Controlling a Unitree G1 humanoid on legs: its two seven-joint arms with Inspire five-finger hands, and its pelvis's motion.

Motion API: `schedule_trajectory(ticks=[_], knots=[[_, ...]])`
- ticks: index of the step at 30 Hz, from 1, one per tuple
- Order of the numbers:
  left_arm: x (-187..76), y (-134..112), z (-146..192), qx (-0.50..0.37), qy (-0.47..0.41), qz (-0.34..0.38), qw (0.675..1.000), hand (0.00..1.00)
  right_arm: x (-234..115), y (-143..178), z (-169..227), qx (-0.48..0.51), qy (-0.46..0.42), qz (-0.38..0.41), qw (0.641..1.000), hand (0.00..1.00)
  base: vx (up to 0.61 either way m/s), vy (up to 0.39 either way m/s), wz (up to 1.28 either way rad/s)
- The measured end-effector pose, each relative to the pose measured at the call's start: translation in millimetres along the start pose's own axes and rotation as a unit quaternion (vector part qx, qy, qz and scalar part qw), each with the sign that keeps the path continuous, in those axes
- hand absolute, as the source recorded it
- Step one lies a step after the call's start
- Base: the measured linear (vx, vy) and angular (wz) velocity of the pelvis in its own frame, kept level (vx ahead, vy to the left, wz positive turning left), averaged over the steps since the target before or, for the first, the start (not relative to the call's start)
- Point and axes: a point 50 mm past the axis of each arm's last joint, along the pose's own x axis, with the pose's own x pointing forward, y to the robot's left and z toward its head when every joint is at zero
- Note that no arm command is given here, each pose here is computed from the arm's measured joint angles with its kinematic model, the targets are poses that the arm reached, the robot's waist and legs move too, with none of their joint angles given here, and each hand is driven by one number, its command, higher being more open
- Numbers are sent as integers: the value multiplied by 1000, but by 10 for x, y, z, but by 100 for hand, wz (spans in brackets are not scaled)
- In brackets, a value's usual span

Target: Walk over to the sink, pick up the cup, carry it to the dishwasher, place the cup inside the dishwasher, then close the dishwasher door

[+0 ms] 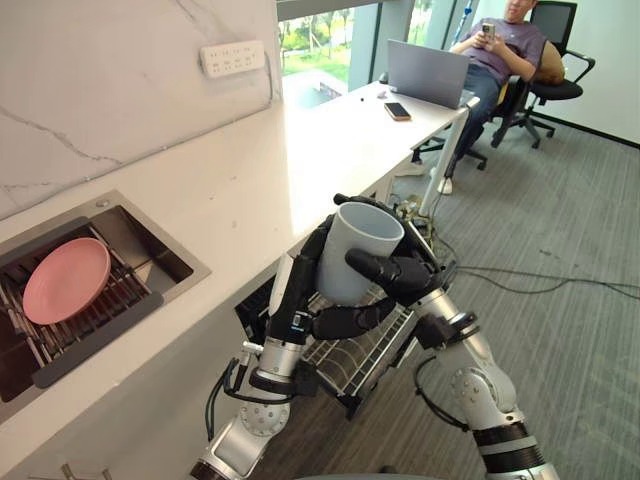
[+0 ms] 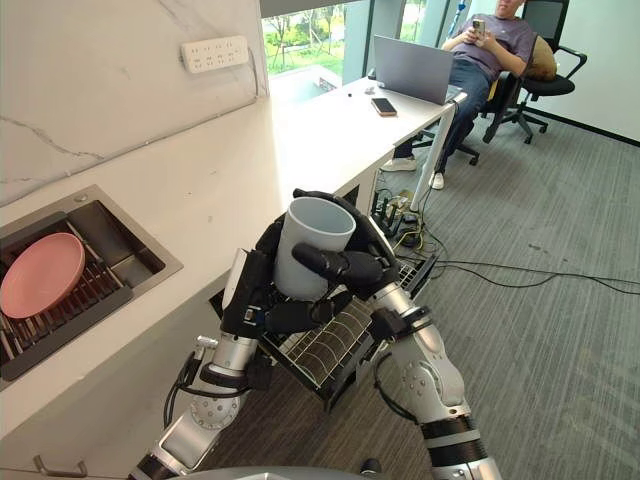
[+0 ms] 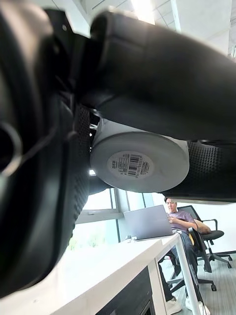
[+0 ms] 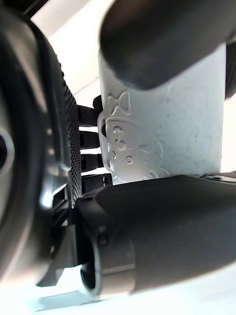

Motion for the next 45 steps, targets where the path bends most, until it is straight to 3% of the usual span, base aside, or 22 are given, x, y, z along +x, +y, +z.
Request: schedule_trajectory(ticks=[14,24,27,32,38,41,45], knots=[[-31,-101,1,-39,12,-47,998,100,-164,-106,-149,198,-151,-83,965,0,-2,-1,0],[-21,-40,-26,-58,23,-24,998,100,-364,-289,-47,245,-244,-138,928,0,0,0,0],[-20,-21,-57,-102,39,-39,993,100,-419,-328,-26,232,-251,-158,927,0,-7,-1,-1],[-142,-122,-280,-185,130,-138,964,100,-531,-446,76,162,-233,-218,934,0,-19,0,-3],[-461,-213,-666,-229,274,-186,915,100,-702,-654,184,118,-197,-285,931,0,0,0,0],[-746,-181,-901,-212,375,-202,880,100,-822,-801,195,85,-145,-323,931,0,0,0,0],[-1117,76,-1104,-127,488,-234,831,100,-887,-1008,189,12,-24,-354,935,0,2,-7,2]])
